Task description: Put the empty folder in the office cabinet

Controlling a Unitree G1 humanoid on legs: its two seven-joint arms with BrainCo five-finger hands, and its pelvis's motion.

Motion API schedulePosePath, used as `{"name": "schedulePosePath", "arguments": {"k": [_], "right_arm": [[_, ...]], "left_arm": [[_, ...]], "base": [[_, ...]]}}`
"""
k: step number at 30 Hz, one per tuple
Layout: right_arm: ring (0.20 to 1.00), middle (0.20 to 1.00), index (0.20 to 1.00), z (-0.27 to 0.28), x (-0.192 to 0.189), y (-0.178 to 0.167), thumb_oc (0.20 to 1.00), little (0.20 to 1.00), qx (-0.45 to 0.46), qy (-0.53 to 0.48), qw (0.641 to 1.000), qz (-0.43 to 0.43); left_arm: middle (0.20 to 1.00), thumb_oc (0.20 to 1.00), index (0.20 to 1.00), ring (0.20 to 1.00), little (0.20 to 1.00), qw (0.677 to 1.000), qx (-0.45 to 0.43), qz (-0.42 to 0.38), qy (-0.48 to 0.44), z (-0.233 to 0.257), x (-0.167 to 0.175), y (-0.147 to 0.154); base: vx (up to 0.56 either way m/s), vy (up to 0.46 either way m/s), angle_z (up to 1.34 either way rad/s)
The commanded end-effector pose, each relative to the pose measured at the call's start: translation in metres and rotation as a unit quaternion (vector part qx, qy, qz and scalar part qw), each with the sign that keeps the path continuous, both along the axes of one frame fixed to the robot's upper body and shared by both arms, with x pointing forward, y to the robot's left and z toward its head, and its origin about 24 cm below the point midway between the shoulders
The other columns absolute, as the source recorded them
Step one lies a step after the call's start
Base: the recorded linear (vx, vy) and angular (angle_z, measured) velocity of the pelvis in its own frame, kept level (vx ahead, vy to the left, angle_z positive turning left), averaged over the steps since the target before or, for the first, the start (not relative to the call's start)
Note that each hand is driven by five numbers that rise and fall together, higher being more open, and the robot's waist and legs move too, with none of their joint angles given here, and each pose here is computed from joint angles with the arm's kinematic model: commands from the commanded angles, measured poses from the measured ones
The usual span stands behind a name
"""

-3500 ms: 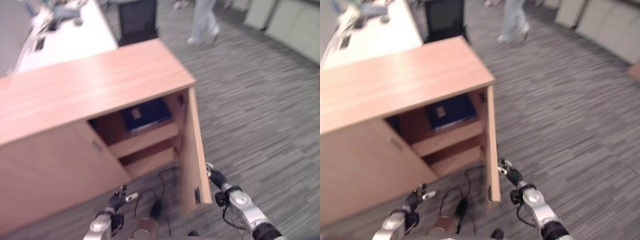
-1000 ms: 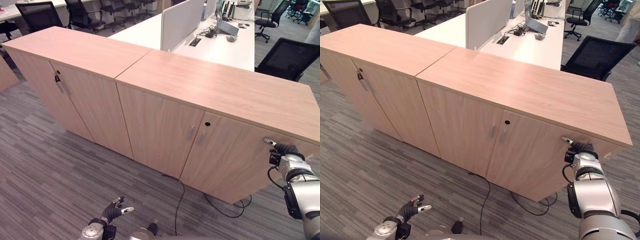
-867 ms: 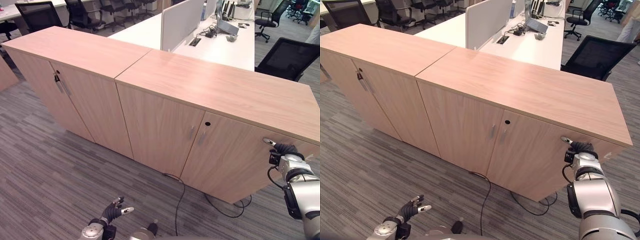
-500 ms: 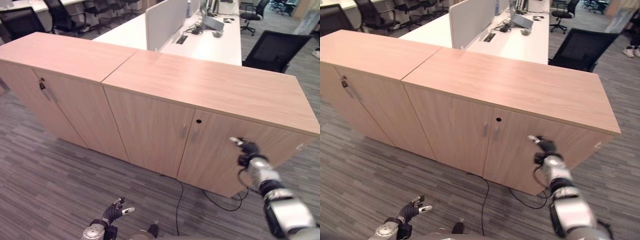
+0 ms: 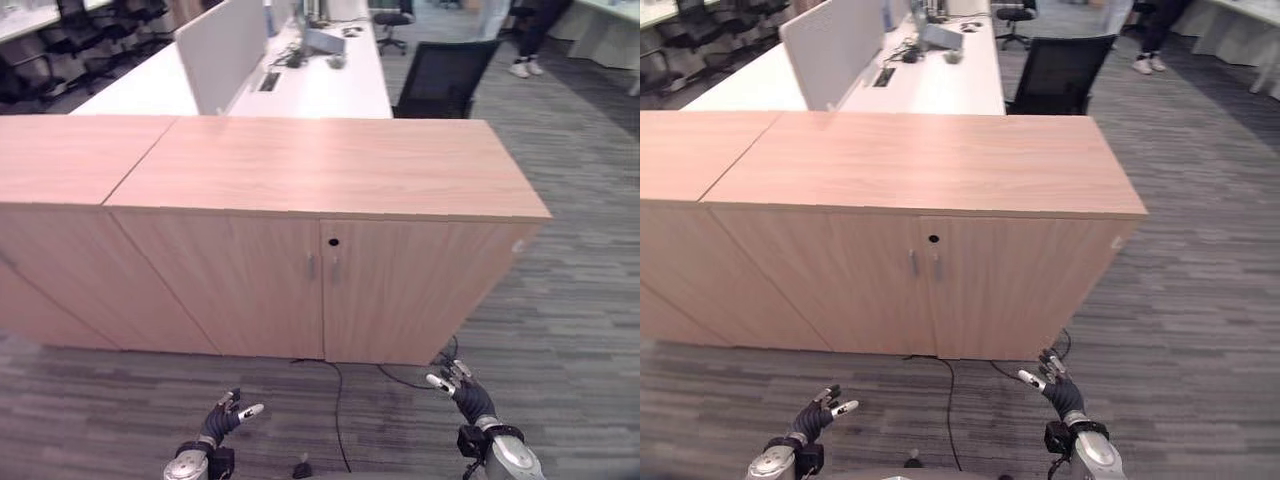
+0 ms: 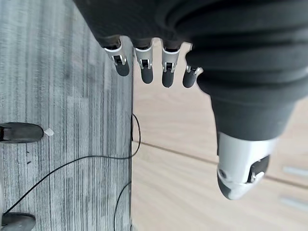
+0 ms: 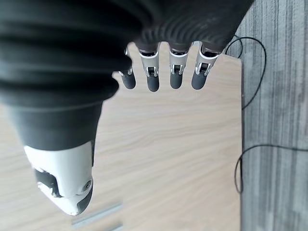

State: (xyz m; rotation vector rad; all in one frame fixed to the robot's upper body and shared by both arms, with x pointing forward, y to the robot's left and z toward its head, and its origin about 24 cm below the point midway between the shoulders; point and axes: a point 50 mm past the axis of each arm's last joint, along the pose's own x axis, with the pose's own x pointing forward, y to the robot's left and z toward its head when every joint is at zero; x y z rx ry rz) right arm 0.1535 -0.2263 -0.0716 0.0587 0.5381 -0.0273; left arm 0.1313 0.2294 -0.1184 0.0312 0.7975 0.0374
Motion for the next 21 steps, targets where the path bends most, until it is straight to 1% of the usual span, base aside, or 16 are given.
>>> {"name": "schedulePosePath", "arguments": {"k": [1,6,10,21], "right_arm": [[1.0,1.0,1.0,0.02,0.028,0.002,1.0,1.0,-0.024,-0.063,0.997,0.042],[1.0,1.0,1.0,-0.003,0.015,-0.007,1.0,1.0,-0.053,0.0,0.998,0.029],[1.0,1.0,1.0,-0.013,0.007,-0.011,1.0,1.0,-0.065,0.032,0.997,0.021],[1.0,1.0,1.0,-0.024,0.004,-0.009,1.0,1.0,-0.075,0.062,0.995,0.024]], "left_arm": [[1.0,1.0,1.0,1.0,1.0,0.999,0.026,-0.001,-0.025,0.007,0.014,0.013],[1.0,1.0,1.0,1.0,1.0,0.999,0.022,0.0,-0.028,0.007,0.017,0.011],[1.0,1.0,1.0,1.0,1.0,0.999,0.02,-0.005,-0.024,0.006,0.017,0.009],[1.0,1.0,1.0,1.0,1.0,1.0,0.008,-0.005,-0.017,0.004,0.012,0.008]], "base": [[-0.01,-0.013,-0.1],[-0.01,-0.028,-0.12],[0.0,-0.004,-0.01],[-0.01,-0.005,-0.06]]}}
